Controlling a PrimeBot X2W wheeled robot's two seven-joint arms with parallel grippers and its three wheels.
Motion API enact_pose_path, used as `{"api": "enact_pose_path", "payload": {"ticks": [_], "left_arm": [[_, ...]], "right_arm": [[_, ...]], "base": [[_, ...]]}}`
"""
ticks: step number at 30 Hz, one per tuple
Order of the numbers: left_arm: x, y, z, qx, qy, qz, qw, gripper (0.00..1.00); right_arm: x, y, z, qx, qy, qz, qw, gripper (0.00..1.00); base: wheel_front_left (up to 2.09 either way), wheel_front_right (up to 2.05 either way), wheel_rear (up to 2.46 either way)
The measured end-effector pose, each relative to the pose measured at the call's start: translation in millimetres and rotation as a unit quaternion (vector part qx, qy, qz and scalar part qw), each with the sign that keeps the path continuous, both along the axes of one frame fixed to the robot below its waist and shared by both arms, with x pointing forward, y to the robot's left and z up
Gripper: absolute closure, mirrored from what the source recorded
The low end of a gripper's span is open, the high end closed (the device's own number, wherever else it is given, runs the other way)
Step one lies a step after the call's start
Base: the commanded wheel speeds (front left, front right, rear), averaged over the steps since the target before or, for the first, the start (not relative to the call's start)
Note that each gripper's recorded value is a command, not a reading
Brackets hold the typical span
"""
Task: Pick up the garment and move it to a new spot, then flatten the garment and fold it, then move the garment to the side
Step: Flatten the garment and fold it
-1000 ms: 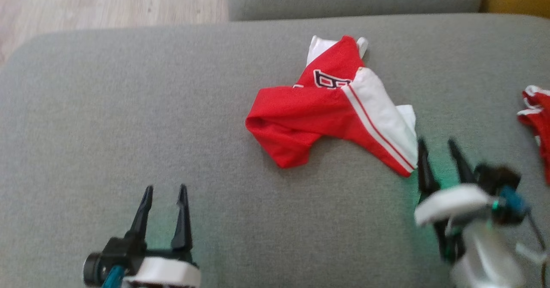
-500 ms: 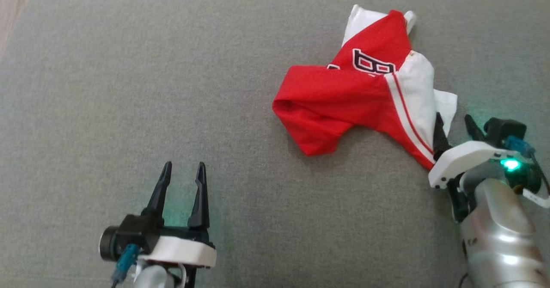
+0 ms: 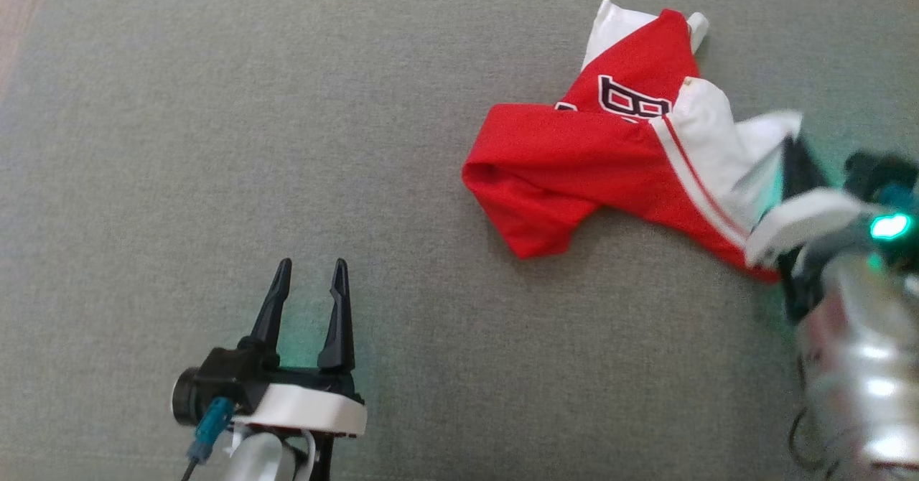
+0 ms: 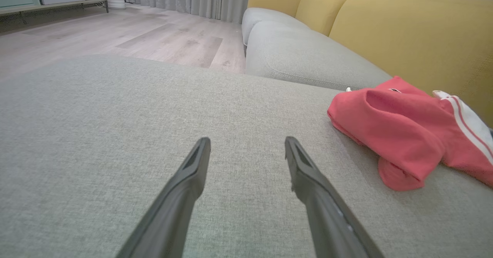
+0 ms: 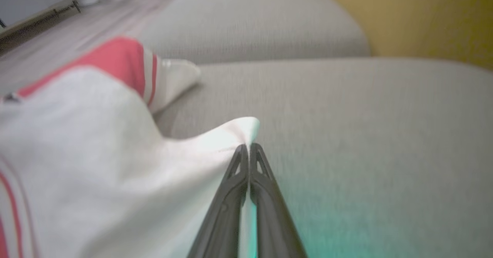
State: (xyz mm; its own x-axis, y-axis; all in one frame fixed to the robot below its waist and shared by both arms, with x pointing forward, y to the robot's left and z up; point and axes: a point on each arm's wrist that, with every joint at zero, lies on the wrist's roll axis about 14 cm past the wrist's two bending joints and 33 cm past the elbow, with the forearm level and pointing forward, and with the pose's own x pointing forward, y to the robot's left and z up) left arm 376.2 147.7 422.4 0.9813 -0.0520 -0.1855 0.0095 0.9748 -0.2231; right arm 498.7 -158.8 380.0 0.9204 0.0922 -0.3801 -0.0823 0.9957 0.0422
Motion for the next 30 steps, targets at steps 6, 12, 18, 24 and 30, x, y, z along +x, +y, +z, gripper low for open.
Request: {"api": "enact_pose_path", "payload": {"ticks": [6,12,18,24,30], "left_arm": [[-3,8,1,-0.003,0.001,0.016,1.0,0.0],[-8,18,9,0.0,-0.009,0.031,0.999,0.0],[-27,17,3,-0.005,0.003,0.035,0.999,0.0],[-26,1,5,-0.015,-0.001,0.012,1.0,0.0],[-19,-14,10,-0.018,-0.012,-0.015,1.0,0.0]], "right_arm": [[80,14,122,-0.042,-0.185,0.048,0.981,1.0],[106,18,300,-0.06,-0.407,0.065,0.909,1.0],[69,17,305,-0.051,-0.429,0.086,0.898,1.0],[0,-36,181,-0.055,-0.293,0.053,0.953,1.0],[-85,-86,89,-0.038,-0.165,-0.023,0.985,1.0]], "base": [[0.0,0.0,0.0],[0.0,0.0,0.0],[0.0,0.0,0.0],[0.0,0.0,0.0],[0.0,0.0,0.0]]}}
